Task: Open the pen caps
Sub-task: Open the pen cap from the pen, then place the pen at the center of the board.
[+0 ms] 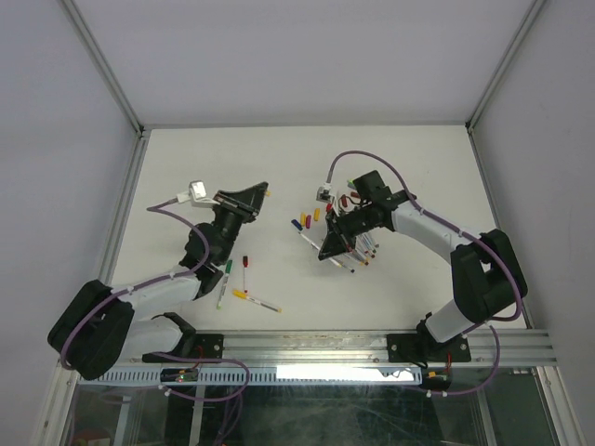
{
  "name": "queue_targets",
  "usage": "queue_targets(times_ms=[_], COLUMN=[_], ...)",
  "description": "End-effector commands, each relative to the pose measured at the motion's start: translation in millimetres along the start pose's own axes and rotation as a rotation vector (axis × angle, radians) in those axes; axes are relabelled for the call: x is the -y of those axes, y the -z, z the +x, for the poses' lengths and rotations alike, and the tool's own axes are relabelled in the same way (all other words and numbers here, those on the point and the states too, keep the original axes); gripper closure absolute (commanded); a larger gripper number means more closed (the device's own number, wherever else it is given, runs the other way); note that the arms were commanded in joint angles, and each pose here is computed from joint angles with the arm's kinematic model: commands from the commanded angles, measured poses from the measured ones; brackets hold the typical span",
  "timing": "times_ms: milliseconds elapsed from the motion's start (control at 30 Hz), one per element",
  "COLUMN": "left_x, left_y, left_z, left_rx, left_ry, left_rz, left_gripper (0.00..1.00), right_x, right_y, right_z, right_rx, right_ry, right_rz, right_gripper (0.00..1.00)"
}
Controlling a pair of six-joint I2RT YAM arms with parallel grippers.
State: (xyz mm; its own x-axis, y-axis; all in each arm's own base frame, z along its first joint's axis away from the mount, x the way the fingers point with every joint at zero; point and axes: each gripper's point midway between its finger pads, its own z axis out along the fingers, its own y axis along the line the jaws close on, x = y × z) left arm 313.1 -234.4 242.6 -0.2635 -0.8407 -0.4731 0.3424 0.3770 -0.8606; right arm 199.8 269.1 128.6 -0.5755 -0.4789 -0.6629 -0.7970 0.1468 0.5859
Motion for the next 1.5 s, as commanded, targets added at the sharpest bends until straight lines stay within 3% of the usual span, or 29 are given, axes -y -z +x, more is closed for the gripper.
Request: queue_targets(times_ms=[0,200,500,733,1467], left_x=[7.4,0.4,-20.0,-48.9,-67.7], left_y=[4.9,18.4,39.1,57.8,69.2], left_z=[-63.5,-84.5,-40.5,-16.5,-6.5], left_rx=[0.208,0.24,-0.023,-0.134,-0.161], left_ry=[-0.013,-0.048,-0.171,-0.174,-0.145], left_rz=[0.0,-0.044,-0.108,-0.189,-0.241], left_gripper=[1.0,1.0,1.0,1.0,1.0], right_x=[-1.9,3.6,21.5,37.0,68.4], right_y=[-3.7,-4.3,-0.7,-8.4,-16.9], right_z=[5.2,9.3,25.4,37.2,58.2], right_rx=[-0.03,-0.056,-0.178,-0.261,-0.393], right_ry=[-0.006,0.018,0.112,0.126,0.117], right_rz=[0.018,0.06,0.222,0.321,0.501], right_gripper=[1.0,1.0,1.0,1.0,0.99])
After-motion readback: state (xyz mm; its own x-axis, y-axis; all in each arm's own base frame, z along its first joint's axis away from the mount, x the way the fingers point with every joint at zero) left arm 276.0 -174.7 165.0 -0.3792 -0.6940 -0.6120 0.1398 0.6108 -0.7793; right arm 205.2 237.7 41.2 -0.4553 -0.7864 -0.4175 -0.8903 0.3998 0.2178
